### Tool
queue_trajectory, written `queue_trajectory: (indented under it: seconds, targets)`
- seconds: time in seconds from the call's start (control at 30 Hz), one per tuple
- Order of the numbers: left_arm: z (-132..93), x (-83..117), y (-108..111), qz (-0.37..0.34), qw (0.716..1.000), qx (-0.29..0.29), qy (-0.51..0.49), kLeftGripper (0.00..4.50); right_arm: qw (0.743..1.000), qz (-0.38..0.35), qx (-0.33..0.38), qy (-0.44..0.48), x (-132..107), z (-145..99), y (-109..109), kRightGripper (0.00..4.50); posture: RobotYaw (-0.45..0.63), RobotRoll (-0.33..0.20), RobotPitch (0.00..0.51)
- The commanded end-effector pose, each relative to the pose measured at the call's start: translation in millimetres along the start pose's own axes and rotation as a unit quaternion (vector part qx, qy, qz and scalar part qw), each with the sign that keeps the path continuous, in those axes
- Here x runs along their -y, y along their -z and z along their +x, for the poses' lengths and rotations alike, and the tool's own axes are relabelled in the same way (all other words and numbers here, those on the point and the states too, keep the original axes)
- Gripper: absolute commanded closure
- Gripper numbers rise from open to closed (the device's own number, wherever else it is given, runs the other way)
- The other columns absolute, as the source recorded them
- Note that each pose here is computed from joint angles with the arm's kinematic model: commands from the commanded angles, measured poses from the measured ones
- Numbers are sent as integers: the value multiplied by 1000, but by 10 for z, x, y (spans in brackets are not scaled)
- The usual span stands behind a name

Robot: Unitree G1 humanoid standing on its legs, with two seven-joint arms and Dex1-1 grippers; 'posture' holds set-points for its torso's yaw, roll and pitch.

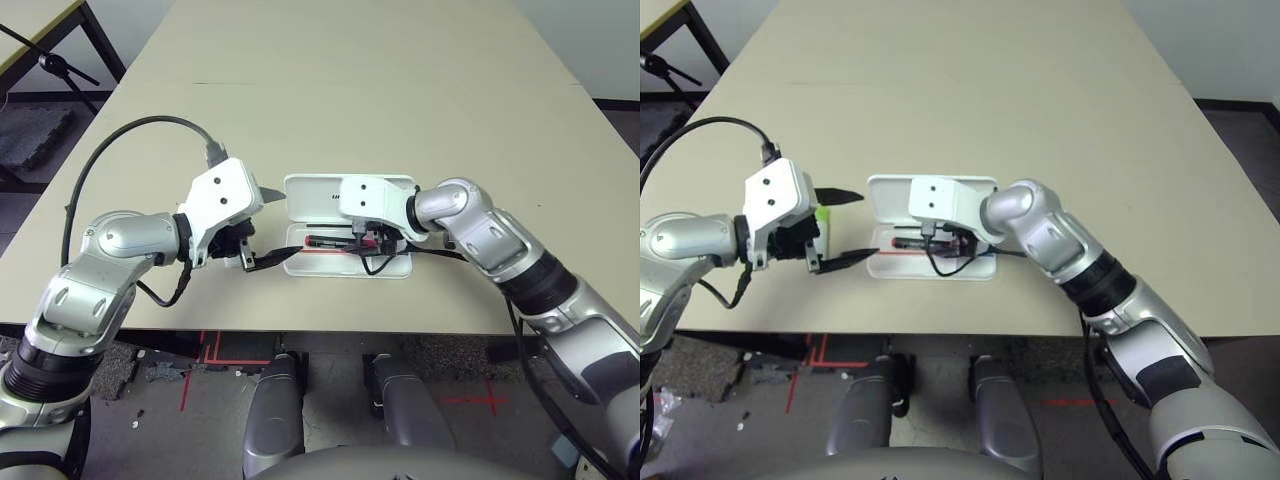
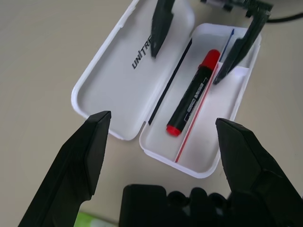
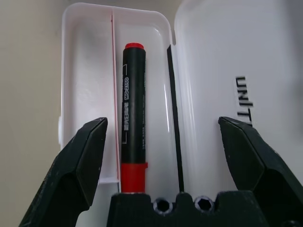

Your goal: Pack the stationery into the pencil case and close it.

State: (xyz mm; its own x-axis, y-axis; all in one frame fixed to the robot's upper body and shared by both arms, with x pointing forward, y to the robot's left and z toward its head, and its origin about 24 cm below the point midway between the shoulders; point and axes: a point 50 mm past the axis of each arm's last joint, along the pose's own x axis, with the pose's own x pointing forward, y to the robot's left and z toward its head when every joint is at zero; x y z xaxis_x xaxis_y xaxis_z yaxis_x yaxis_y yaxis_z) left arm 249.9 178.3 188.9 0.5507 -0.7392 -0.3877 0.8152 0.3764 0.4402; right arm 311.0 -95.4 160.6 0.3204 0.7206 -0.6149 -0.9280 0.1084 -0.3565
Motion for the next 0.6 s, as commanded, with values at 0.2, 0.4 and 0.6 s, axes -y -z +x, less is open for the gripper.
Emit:
queue_trajectory:
  seconds: [0.2,0.4,0.6]
  targets:
    - [-58,-7,186,-64,995,-65,-49,0,994,90,43,-42,62,-512,173,15,93,0,172]
    - [-90,-79,309,-132,976,-135,-108,0,990,114,38,-70,20,-763,334,15,91,0,182]
    - [-96,-201,393,-244,937,-172,-180,0,989,122,21,-80,-25,-836,424,15,83,0,193]
